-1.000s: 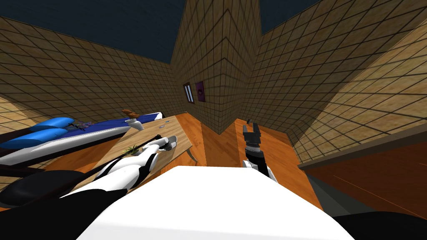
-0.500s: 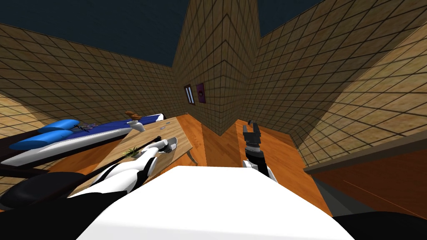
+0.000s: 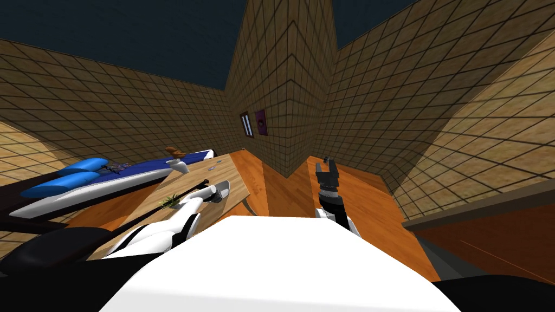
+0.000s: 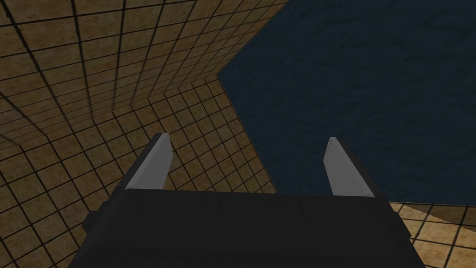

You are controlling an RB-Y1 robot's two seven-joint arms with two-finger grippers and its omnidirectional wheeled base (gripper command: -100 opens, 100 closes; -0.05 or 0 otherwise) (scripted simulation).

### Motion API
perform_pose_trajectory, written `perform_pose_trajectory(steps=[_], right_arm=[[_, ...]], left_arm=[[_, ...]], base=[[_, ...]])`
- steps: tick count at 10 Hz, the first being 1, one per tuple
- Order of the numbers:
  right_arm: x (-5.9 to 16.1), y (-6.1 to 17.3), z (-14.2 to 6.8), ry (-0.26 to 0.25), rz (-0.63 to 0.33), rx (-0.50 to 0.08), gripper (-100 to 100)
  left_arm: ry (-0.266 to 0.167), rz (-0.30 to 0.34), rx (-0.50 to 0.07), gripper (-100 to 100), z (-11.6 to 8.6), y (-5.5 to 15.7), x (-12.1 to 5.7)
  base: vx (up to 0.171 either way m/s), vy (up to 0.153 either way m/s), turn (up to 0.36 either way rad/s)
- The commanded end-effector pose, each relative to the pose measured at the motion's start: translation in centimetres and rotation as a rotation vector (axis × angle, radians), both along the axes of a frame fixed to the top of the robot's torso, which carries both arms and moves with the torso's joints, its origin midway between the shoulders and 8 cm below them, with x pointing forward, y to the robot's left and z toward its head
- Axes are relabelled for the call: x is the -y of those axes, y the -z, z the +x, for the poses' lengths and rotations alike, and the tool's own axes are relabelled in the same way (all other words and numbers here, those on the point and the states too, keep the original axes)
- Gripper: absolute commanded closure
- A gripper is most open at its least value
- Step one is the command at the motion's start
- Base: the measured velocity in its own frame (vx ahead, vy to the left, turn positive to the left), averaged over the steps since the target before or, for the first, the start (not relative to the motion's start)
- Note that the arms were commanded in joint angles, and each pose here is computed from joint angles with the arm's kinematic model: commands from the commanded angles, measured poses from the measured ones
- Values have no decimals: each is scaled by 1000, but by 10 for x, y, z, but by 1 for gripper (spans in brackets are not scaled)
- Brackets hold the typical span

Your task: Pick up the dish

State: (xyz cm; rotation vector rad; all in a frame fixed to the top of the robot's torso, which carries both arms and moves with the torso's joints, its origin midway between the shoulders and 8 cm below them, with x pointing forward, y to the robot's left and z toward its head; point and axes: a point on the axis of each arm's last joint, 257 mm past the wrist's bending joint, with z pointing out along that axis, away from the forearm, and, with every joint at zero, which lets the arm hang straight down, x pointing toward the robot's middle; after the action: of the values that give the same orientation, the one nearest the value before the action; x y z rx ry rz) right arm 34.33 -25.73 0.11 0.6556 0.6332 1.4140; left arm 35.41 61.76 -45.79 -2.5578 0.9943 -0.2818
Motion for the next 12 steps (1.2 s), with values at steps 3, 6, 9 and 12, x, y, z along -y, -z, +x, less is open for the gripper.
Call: perform_pose_trajectory(steps=[3,6,9,12], right_arm=[[0,0,0,0,0,0,0],[0,0,0,0,0,0,0],[0,0,0,0,0,0,0],[0,0,0,0,0,0,0]], left_arm=[[-2,-23,5,100,-20,11,10],[7,2,-12,100,-42,14,2],[4,-24,14,100,-45,14,13],[31,11,21,100,-56,7,8]], base=[[45,11,10],[65,13,1],[22,-6,17],[75,17,10]])
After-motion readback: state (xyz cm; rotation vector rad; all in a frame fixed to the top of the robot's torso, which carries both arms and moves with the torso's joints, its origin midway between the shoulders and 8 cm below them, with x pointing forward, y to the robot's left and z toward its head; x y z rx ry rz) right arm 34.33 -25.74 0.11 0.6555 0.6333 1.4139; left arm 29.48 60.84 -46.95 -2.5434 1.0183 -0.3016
